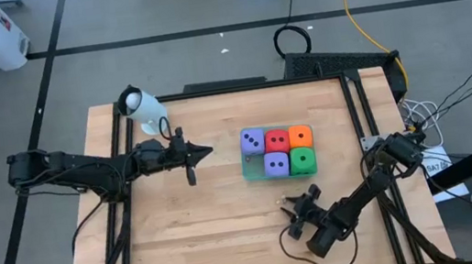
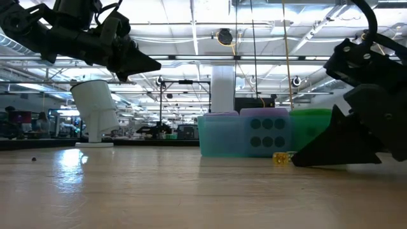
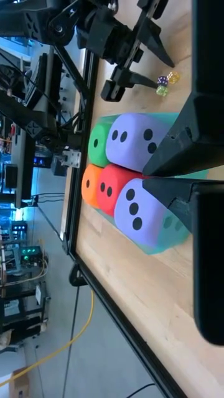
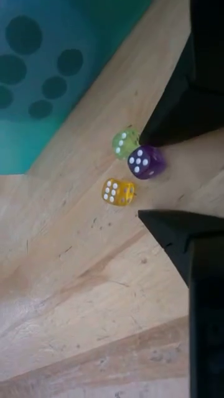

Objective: Pick & Place Dice
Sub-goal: Put the small purple die into the green bin

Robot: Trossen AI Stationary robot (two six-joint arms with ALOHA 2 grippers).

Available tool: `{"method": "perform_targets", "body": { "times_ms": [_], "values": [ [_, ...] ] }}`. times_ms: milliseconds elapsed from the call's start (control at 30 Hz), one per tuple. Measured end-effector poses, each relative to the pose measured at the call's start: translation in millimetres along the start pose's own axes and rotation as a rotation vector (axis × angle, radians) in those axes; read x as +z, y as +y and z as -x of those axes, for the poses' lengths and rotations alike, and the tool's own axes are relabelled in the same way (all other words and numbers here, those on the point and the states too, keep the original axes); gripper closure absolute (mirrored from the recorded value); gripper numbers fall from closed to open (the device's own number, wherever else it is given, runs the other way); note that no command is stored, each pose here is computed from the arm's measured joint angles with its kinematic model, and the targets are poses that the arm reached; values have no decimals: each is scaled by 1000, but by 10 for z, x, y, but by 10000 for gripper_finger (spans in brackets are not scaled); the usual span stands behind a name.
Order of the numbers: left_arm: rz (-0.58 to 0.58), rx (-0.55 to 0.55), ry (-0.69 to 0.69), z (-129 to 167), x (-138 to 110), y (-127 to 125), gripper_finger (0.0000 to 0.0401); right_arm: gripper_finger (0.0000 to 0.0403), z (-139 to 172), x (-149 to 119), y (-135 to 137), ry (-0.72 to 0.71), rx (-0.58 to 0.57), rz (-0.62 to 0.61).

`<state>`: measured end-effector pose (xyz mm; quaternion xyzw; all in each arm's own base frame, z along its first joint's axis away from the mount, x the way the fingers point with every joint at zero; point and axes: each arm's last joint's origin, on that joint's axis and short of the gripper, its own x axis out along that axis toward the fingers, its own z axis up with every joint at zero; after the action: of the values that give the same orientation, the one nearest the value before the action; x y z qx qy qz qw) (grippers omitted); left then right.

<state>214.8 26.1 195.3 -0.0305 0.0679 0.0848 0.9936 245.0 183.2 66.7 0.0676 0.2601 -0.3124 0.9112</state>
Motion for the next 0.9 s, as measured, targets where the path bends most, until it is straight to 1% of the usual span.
{"method": "perform_targets", "body": {
  "times_ms": [300, 433, 600, 900],
  "values": [
    [0, 0, 1, 0, -1, 0, 375, 311, -15, -54, -76, 15, -17, 26],
    [0, 0, 1, 0, -1, 0, 375, 330, -17, -54, -73, 14, -13, 43],
    [2, 0, 1, 0, -1, 0, 375, 334, -18, -39, -32, 3, 14, 106],
    [4, 0, 0, 0, 0, 0, 375, 325, -19, -32, -18, -2, 23, 149]
  ]
}}
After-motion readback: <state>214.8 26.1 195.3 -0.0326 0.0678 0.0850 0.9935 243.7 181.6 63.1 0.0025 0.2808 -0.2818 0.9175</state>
